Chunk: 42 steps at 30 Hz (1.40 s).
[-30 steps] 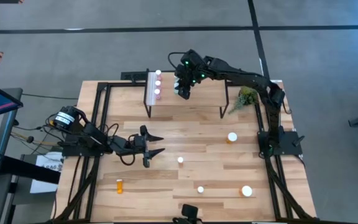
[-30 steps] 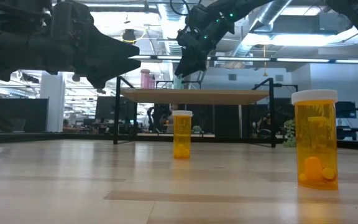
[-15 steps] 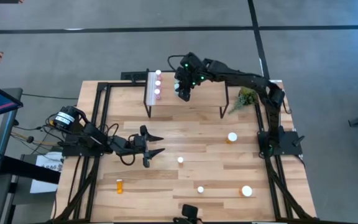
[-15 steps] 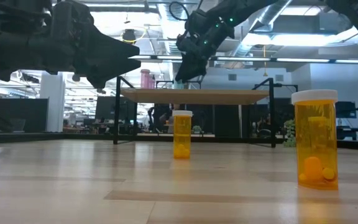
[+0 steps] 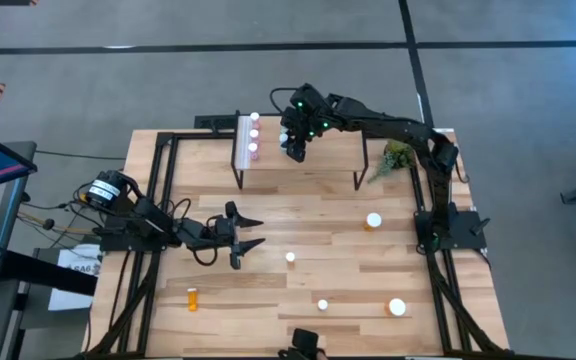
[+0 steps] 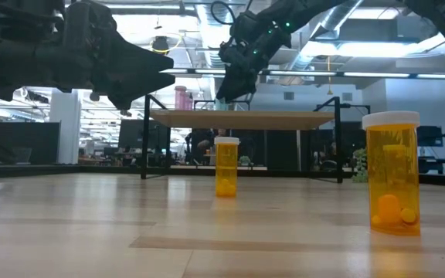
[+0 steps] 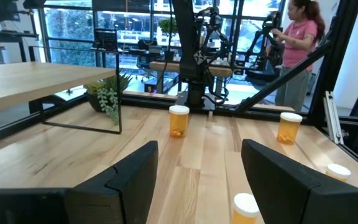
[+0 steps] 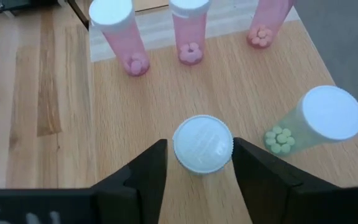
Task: Pick and place medicine bottles onto shelf by color
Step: Put the green pill bottle on the shelf aligned with the other green pill bottle, then put the top small orange pill bottle on the shelf
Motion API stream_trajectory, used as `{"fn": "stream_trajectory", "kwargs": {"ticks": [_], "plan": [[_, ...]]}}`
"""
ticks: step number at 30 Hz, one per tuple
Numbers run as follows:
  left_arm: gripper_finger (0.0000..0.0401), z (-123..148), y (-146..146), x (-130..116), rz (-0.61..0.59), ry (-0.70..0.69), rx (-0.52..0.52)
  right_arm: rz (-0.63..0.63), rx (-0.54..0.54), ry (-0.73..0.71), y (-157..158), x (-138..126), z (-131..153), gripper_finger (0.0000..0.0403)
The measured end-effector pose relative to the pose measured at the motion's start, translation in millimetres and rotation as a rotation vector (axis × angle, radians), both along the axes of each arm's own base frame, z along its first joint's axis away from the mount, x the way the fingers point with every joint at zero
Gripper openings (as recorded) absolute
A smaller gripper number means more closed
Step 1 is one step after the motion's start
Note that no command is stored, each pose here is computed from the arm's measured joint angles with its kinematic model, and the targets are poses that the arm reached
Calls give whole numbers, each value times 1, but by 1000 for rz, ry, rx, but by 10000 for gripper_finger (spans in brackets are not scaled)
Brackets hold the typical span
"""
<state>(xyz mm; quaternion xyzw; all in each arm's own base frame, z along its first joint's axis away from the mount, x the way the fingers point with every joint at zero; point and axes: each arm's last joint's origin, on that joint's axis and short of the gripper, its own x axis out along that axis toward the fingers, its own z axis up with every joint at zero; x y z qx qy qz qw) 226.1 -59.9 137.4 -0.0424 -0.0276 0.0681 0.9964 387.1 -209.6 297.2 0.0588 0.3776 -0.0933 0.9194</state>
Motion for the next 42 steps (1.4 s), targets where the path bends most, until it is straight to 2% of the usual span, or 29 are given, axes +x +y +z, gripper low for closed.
{"fn": "stream_trajectory", "kwargs": {"ticks": [7,21,25,30,36,42], "plan": [[222,0,0,0,0,3,1,-11,15,4,1,-1,0,241],[222,-1,0,0,0,10,-4,-13,24,16,2,-4,3,243],[222,-2,0,0,0,20,-1,-3,16,8,7,-11,15,243],[222,-3,0,0,0,33,2,4,-16,-36,17,-30,46,243],[222,-3,0,0,-2,32,0,37,-20,-43,44,-59,83,243],[222,-3,0,0,-2,31,0,238,4,-19,112,-65,102,243]]}}
